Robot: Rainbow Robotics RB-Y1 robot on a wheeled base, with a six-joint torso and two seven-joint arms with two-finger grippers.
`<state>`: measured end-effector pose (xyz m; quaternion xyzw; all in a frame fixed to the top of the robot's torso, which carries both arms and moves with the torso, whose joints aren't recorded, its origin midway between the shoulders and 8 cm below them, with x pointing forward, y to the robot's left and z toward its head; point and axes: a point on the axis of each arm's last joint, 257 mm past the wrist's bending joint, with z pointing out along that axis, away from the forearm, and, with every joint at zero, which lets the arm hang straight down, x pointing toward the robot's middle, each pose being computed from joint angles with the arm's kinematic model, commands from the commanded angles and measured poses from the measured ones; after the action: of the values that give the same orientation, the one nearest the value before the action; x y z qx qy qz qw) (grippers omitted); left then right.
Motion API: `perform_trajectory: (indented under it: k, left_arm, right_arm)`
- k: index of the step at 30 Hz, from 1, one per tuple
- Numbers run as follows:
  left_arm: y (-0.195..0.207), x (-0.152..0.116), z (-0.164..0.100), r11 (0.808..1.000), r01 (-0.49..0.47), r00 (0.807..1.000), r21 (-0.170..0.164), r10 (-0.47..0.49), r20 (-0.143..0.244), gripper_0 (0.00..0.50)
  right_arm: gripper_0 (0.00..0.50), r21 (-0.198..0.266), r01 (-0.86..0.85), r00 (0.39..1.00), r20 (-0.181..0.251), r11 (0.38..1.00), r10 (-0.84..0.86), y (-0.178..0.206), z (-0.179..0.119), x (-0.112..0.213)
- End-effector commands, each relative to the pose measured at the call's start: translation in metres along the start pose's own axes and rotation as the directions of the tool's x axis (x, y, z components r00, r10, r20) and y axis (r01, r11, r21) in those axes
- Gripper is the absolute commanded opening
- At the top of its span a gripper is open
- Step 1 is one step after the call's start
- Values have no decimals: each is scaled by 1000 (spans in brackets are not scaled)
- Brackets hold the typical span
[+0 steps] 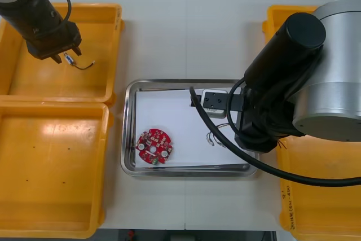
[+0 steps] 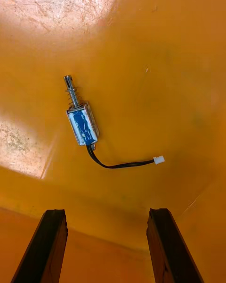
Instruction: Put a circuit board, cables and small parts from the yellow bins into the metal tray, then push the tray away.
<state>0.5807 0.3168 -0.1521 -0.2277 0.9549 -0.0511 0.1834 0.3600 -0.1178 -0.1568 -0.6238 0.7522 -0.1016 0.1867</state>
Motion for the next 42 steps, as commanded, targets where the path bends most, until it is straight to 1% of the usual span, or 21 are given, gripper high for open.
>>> perform_trajectory:
  k: [1,3,4,6,8,10,11,13,16,18,19,21,24,28,31,33,36,37,39,42]
  left_arm:
    - [-30,-26,-19,997,1,998,73,-6,62,500]
    - [-30,-31,-14,997,17,997,74,-23,78,500]
    - [-30,-31,-13,997,16,996,71,-22,81,500]
    - [-27,-35,-9,998,16,995,54,-21,100,500]
    - [-26,-37,-7,999,17,994,42,-21,108,500]
    - [-23,-39,-6,999,15,993,28,-18,120,500]
    - [-23,-40,-5,1000,15,992,22,-18,127,500]
    - [-21,-42,-4,1000,18,991,18,-20,135,500]
    - [-21,-48,1,999,30,988,32,-34,152,500]
    - [-20,-50,8,999,35,986,39,-41,160,500]
    - [-20,-52,10,998,34,985,44,-41,166,500]
    - [-21,-54,13,998,36,984,46,-43,171,500]
    - [-20,-54,17,998,40,984,47,-48,173,500]
    - [-16,-51,23,998,43,986,42,-49,161,500]
    - [-15,-53,29,998,45,985,49,-52,167,500]
    - [-14,-52,34,998,44,985,51,-52,164,500]
    - [-13,-52,39,998,39,985,50,-47,168,500]
    - [-12,-53,40,998,40,984,53,-49,171,500]
    - [-12,-54,41,998,35,983,54,-44,177,500]
    - [-11,-54,44,998,33,983,54,-42,178,500]
  right_arm:
    - [0,5,113,993,23,994,-113,-2,1,-20]
    - [0,-15,108,994,29,994,-107,4,7,-25]
    - [0,-14,107,994,29,994,-107,4,8,-26]
    - [0,-19,114,993,21,993,-114,11,16,-30]
    - [0,-11,120,993,3,993,-120,15,24,-32]
    - [0,-2,132,991,-23,991,-132,19,34,-31]
    - [0,1,139,989,-42,990,-139,23,42,-29]
    - [0,7,141,989,-46,990,-140,25,52,-30]
    - [0,-3,123,992,-39,992,-123,28,67,-31]
    - [0,-14,102,994,-22,995,-103,29,76,-34]
    - [0,-12,95,995,-14,995,-95,27,79,-36]
    - [0,-17,83,996,-7,996,-83,27,84,-38]
    - [0,-22,70,998,-6,997,-70,25,89,-38]
    - [0,-41,38,999,6,998,-38,27,103,-40]
    - [0,-50,23,1000,11,998,-23,28,112,-44]
    - [0,-45,19,1000,15,999,-19,27,116,-47]
    - [0,-13,27,999,19,1000,-27,24,124,-50]
    - [0,1,32,999,16,1000,-32,24,126,-50]
    - [0,12,35,999,8,999,-35,25,129,-48]
    - [0,4,23,1000,-3,1000,-23,29,133,-42]
